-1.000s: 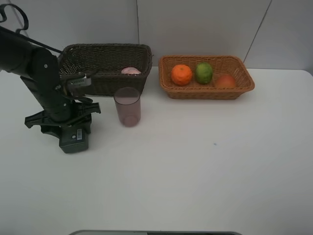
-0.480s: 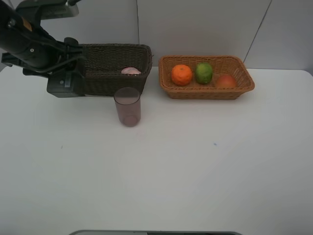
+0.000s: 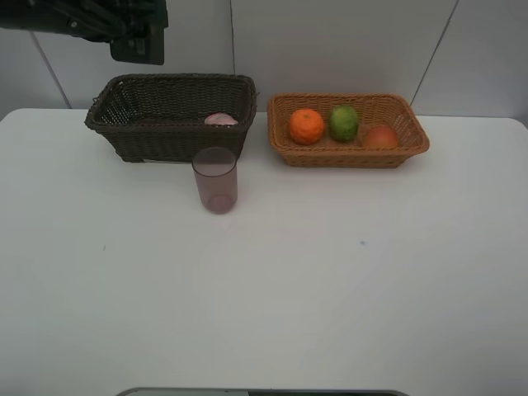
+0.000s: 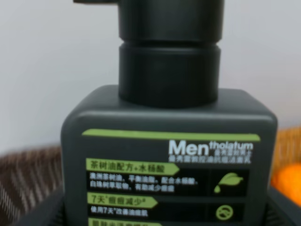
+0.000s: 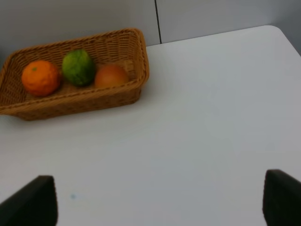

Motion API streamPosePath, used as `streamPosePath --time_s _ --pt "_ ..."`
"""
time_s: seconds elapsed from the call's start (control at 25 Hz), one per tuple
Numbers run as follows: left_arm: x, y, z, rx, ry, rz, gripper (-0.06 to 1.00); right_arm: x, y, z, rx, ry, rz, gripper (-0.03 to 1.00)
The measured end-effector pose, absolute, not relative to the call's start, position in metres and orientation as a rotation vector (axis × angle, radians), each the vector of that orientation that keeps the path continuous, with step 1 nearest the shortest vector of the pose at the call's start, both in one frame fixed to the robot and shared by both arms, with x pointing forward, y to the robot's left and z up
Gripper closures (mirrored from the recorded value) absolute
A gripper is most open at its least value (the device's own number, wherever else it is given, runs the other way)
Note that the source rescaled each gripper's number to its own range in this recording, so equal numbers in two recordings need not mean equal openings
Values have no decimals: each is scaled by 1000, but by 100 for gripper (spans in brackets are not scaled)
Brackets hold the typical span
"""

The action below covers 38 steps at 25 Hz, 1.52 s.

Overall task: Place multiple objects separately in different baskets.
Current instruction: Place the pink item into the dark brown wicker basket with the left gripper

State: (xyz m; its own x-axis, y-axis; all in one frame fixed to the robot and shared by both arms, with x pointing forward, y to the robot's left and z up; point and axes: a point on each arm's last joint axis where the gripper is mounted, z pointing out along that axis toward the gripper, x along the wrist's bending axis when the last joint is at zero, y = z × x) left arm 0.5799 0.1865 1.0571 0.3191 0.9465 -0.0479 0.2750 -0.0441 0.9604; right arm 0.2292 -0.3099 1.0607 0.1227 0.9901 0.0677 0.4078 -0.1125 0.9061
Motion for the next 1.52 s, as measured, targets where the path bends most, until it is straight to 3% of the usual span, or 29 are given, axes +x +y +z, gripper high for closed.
streamPosePath --time_s 0.36,0.8,1.52 --pt "615 178 994 1565 1066 881 13 229 -310 1061 1638 1385 964 2" --pt "639 196 941 1379 1199 932 13 229 -310 1061 1638 1385 964 2" --pt "681 190 904 1630 1422 758 13 229 -310 1061 1638 1385 964 2"
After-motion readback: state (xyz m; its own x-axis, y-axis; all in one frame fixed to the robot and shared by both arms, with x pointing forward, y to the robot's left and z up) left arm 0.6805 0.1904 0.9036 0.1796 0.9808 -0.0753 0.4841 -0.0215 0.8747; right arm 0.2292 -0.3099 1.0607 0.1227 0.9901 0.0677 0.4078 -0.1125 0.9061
